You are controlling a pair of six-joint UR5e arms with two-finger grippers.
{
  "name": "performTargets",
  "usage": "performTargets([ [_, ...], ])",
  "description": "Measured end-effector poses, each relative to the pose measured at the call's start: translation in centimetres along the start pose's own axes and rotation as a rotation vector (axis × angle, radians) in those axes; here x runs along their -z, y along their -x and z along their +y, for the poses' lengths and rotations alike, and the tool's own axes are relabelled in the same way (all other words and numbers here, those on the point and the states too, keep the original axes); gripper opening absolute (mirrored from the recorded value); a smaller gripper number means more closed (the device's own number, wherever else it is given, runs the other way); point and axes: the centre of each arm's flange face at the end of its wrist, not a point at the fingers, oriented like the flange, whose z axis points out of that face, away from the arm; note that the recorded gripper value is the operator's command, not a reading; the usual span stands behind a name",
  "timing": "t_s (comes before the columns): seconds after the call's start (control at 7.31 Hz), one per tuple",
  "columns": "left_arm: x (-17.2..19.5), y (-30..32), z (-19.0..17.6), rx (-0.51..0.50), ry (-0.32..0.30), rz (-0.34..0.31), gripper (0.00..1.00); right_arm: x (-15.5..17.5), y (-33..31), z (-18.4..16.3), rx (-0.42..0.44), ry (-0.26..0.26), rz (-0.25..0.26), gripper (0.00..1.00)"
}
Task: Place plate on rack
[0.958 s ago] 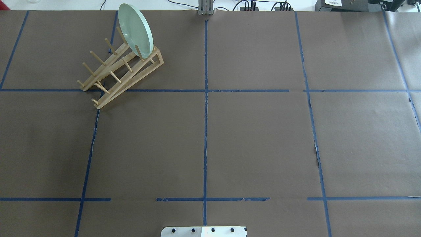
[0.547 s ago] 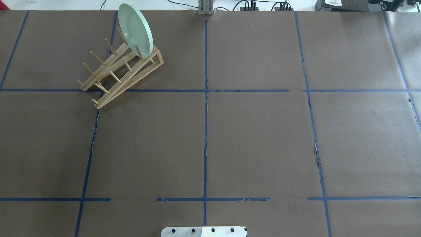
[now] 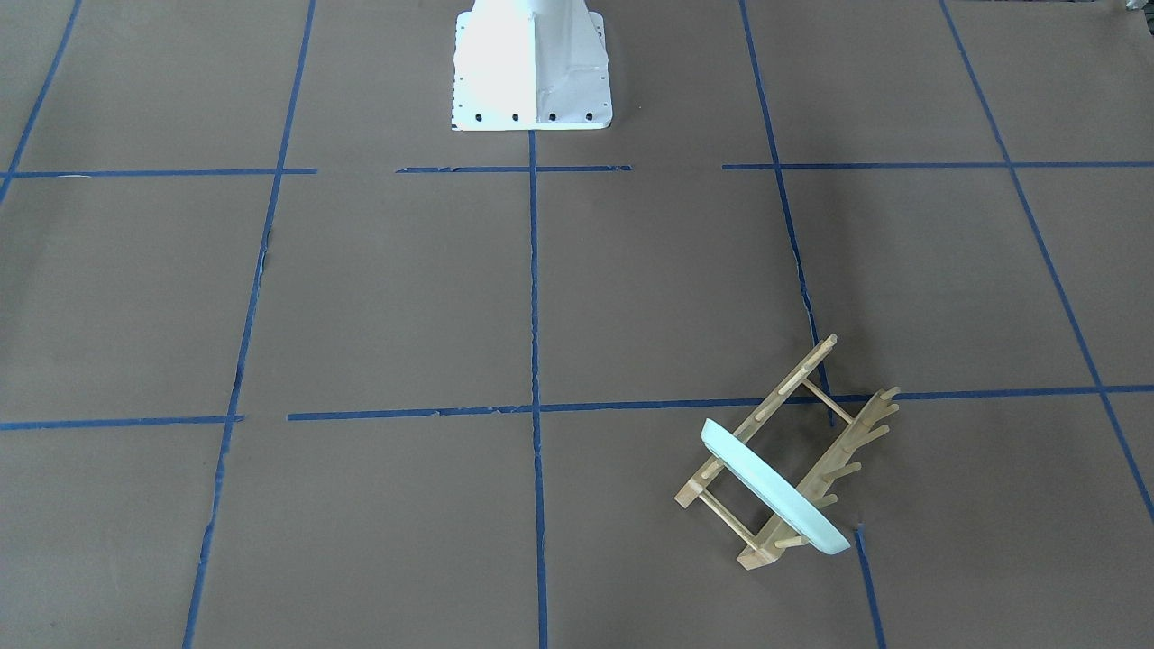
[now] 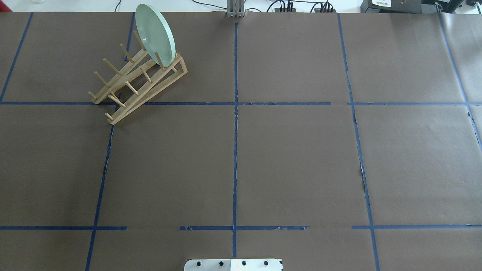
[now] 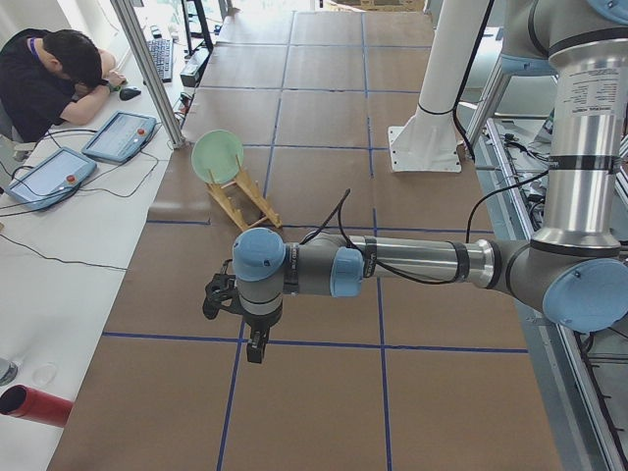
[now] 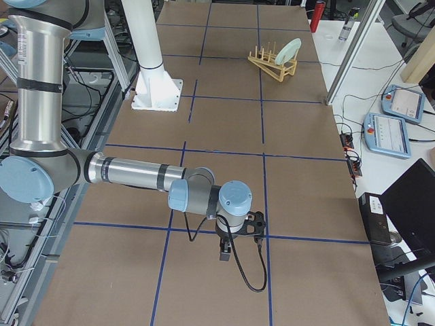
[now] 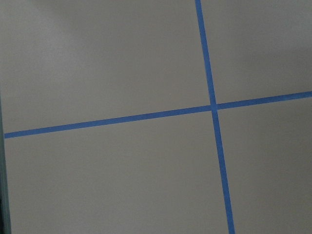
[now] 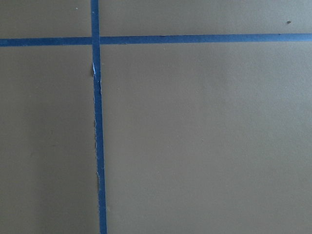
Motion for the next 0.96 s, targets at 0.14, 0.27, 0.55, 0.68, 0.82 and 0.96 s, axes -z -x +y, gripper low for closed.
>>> performTargets([
  [0.14, 0.0, -0.3, 0.1, 0.01, -0.007, 0.031, 1.0, 0.0, 0.0, 0.0, 0.0, 0.0, 0.0, 1.0],
  [0.27, 0.3, -0.7, 0.0, 0.003, -0.019, 0.043, 1.0, 0.0, 0.0, 0.0, 0.0, 0.0, 0.0, 1.0],
  [0.55, 1.1, -1.4, -0.2, -0.028, -0.053, 0.045, 1.0, 0.0, 0.0, 0.0, 0.0, 0.001, 0.0, 1.0],
  [0.68, 1.3, -1.6, -0.3, -0.037, -0.062, 0.043, 1.0, 0.0, 0.0, 0.0, 0.001, 0.001, 0.0, 1.0],
  [0.82, 1.3, -1.6, -0.3, -0.041, -0.065, 0.042, 1.0, 0.0, 0.0, 0.0, 0.0, 0.001, 0.0, 1.0],
  [0.96, 1.4, -1.7, -0.3, -0.042, -0.067, 0.041, 1.0, 0.0, 0.0, 0.0, 0.0, 0.001, 0.0, 1.0],
])
